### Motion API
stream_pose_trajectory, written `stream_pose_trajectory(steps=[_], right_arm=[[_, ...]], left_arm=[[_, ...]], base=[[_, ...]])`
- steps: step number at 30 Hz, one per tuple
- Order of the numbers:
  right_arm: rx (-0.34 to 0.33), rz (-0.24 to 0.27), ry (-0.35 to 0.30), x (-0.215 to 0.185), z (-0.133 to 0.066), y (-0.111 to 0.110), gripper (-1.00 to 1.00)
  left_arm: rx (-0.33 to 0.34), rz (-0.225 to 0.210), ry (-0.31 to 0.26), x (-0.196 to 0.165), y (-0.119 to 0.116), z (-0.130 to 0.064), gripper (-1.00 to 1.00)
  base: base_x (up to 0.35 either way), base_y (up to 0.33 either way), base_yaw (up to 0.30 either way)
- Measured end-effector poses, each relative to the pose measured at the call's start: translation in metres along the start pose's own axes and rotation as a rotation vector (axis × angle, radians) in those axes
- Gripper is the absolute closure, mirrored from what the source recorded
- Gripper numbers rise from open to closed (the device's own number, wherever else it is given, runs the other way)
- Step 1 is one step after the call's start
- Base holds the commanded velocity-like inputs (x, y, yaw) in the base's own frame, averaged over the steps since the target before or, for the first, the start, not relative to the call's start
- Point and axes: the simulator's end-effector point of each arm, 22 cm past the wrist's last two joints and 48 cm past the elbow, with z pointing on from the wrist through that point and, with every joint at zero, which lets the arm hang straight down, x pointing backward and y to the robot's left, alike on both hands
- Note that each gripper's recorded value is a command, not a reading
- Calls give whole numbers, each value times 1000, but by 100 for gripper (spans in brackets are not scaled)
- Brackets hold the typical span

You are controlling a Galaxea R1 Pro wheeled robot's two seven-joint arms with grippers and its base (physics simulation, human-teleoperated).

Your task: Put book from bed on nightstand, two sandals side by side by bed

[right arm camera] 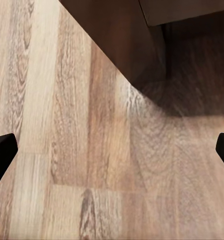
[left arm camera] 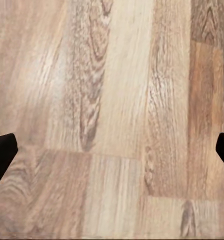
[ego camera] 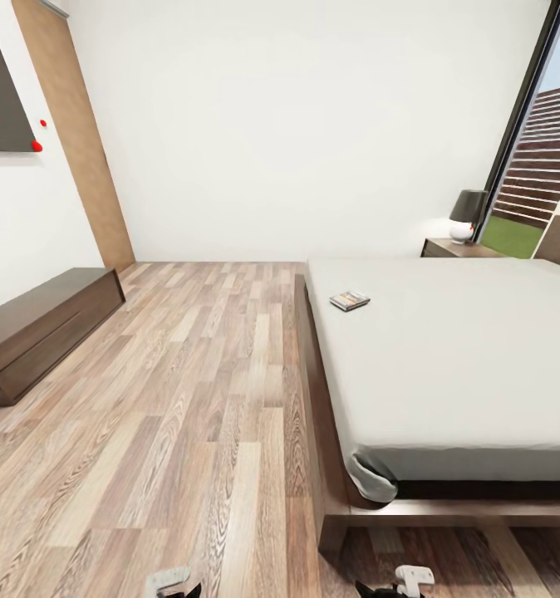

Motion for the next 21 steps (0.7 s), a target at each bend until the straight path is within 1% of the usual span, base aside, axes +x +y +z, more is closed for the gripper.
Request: stream_pose_trajectory(steps=[1,6,7,9,11,13,15,21], right_arm=[[1,0,3,1,0,-1,-100],[4,4,14,10,-3,-2,-100],[6,4,15,11,-3,-3,-100],[20,2,16,11,-7,-13,-100],[47,-5,15,8,-15,-33,-100],[58,-10,15,6,-18,-42,-100],[71,-14,14,3,-23,-51,-100],[77,-16,14,-7,-33,-50,-100]], left_arm=[[-40,2,16,7,20,-4,-100],[-76,11,36,18,43,-12,-100],[-77,13,37,19,44,-13,-100],[-78,24,43,21,46,-14,-100],[-71,52,55,25,46,-15,-100],[-66,69,63,28,45,-15,-100],[-57,100,77,31,44,-17,-100],[-73,118,82,23,44,-27,-100]], base=[[0,0,0],[0,0,0],[0,0,0],[0,0,0],[0,0,0],[0,0,0],[0,0,0],[0,0,0]])
